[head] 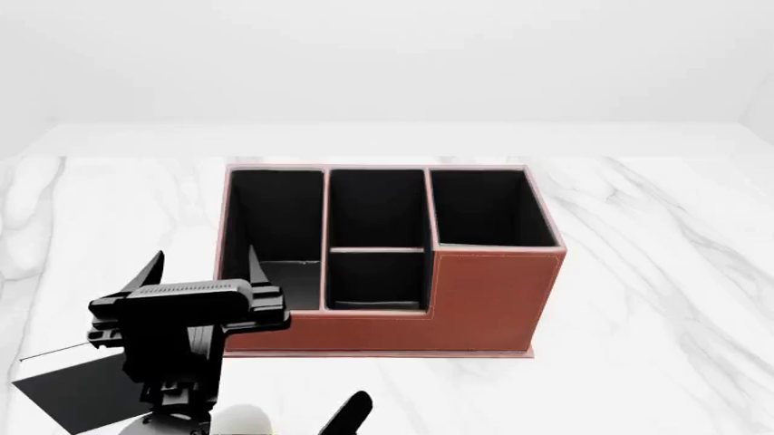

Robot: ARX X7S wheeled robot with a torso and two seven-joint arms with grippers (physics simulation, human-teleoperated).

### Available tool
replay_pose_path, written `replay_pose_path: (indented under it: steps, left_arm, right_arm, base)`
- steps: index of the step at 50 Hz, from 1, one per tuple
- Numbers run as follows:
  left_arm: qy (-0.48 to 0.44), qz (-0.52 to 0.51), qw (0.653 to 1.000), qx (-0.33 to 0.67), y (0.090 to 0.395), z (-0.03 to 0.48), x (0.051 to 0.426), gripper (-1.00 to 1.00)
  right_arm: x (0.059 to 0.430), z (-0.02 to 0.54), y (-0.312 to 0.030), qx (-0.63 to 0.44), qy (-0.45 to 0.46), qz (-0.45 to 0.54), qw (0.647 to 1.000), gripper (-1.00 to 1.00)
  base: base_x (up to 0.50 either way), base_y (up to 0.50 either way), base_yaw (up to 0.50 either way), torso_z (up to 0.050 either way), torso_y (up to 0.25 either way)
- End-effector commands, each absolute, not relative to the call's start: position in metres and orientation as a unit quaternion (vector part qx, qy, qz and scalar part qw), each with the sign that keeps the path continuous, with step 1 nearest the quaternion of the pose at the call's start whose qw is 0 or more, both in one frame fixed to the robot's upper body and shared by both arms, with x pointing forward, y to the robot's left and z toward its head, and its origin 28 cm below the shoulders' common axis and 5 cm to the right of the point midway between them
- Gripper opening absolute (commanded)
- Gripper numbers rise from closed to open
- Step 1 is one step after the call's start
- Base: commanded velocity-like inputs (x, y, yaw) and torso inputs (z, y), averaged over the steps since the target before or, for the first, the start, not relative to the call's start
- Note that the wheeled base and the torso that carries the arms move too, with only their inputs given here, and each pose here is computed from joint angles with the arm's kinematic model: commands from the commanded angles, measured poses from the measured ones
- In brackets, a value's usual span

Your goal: Pick up the yellow and white mug and place it to the right of the caddy.

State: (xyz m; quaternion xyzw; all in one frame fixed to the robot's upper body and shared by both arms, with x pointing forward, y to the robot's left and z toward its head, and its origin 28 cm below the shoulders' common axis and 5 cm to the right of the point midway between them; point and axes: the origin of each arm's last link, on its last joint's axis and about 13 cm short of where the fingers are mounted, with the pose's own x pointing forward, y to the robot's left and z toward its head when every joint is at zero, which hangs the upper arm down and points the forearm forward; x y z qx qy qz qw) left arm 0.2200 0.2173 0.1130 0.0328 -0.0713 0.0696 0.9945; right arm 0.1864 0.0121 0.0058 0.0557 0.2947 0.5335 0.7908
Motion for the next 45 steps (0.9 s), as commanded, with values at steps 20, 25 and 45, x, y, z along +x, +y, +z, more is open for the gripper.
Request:
replay_pose_path:
  steps: [20, 25, 45]
  left_arm:
    - [-0.076, 0.07, 0.994, 0.03, 0.218, 0.114, 0.218, 1.0]
    - [-0.078, 0.073, 0.994, 0.029, 0.218, 0.115, 0.218, 1.0]
    - [-0.088, 0.084, 0.992, 0.021, 0.22, 0.119, 0.217, 1.0]
  right_arm:
    - [0.188, 0.013, 0.002, 0.01, 0.269, 0.488, 0.831, -1.0]
    - [0.183, 0.023, -0.002, -0.002, 0.255, 0.475, 0.842, -1.0]
    - [0.167, 0.039, -0.016, -0.024, 0.232, 0.44, 0.867, -1.0]
  base:
    - [0.0, 0.0, 0.0, 0.0, 0.0]
    - [0.0, 0.0, 0.0, 0.0, 0.0]
    - [0.0, 0.0, 0.0, 0.0, 0.0]
